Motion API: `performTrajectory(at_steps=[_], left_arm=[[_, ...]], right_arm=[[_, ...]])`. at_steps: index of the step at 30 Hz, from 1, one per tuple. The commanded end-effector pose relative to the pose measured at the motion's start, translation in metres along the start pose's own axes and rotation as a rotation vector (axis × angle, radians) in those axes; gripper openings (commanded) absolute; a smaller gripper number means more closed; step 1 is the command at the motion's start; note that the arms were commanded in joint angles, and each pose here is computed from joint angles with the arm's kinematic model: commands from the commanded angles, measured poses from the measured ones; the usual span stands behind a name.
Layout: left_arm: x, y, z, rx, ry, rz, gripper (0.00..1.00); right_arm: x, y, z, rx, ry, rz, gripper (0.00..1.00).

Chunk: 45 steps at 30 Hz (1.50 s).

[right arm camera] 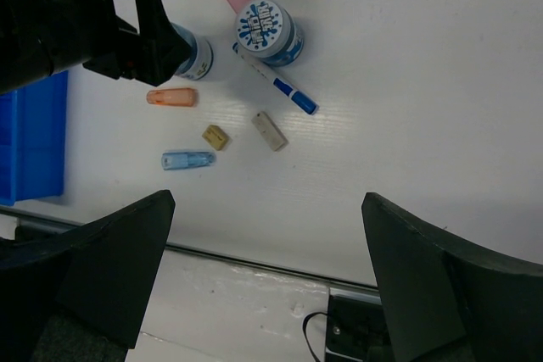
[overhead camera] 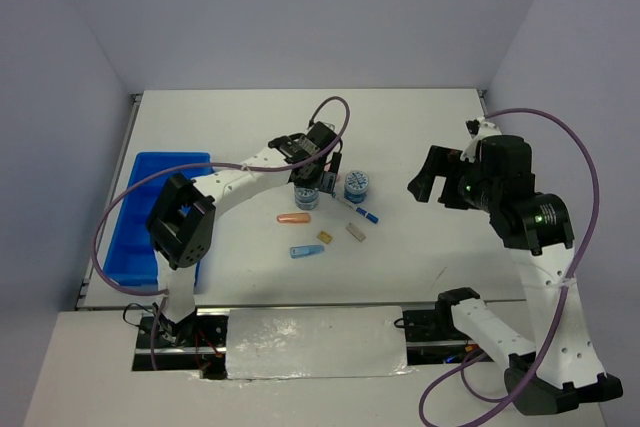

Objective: Sort the stationery into containers
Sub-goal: Pick up the stationery from the center of the board.

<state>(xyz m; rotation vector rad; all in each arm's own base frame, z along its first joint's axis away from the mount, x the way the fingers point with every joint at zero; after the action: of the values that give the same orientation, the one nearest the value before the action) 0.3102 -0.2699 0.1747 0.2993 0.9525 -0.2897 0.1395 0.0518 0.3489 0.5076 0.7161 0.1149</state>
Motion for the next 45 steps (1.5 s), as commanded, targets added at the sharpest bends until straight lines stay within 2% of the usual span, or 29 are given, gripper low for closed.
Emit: performTrajectory(at_steps=[1, 14, 19, 23, 31, 34, 35, 38, 40, 45], left_arm=[[-0.013, 0.006, 0.014, -0.002, -0.063, 0.030, 0.99], [0.016, 0.010, 0.006, -0.002, -0.010, 0.042, 0.98], [0.021, 0.013, 0.000, -0.019, 0.001, 0.023, 0.95], [0.027, 0.011, -0.004, -0.015, 0.019, 0.000, 0.83], [0.029, 0.009, -0.007, -0.017, 0.041, -0.024, 0.83], [0.023, 0.010, -0.002, -0.010, 0.026, -0.024, 0.59], [0.021, 0.012, 0.000, -0.012, 0.021, -0.018, 0.40], [0.008, 0.021, 0.012, -0.030, -0.003, -0.022, 0.11], [-0.004, 0.028, 0.022, -0.045, -0.031, -0.014, 0.00], [-0.065, 0.080, 0.053, -0.157, -0.170, 0.070, 0.00]], right_arm=[[0.004, 0.002, 0.002, -0.024, -0.011, 0.029, 1.00], [0.007, 0.006, 0.004, -0.025, 0.010, 0.056, 1.00], [0.008, 0.005, 0.002, -0.020, 0.015, 0.053, 1.00], [0.008, 0.005, 0.001, -0.020, 0.020, 0.057, 1.00], [0.003, 0.009, 0.007, -0.024, 0.003, 0.064, 1.00], [0.002, 0.009, 0.006, -0.022, 0.000, 0.069, 1.00], [0.003, 0.009, 0.006, -0.020, 0.001, 0.065, 1.00], [0.001, 0.009, 0.007, -0.023, -0.006, 0.064, 1.00], [0.000, 0.009, 0.007, -0.024, -0.010, 0.061, 1.00], [-0.004, 0.010, 0.008, -0.028, -0.017, 0.064, 1.00]])
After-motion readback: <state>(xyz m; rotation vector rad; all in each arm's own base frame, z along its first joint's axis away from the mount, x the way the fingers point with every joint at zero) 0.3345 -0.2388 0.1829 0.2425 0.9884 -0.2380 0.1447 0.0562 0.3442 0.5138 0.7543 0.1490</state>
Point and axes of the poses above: each gripper's point midway between its finger pads, its own x axis out along the fingers, its own y axis along the line the jaws close on, z = x × y, the point moved 9 cm from there along -x, back along the fingers, and after that the axes turned 11 degrees about x, right-handed, at the moved point
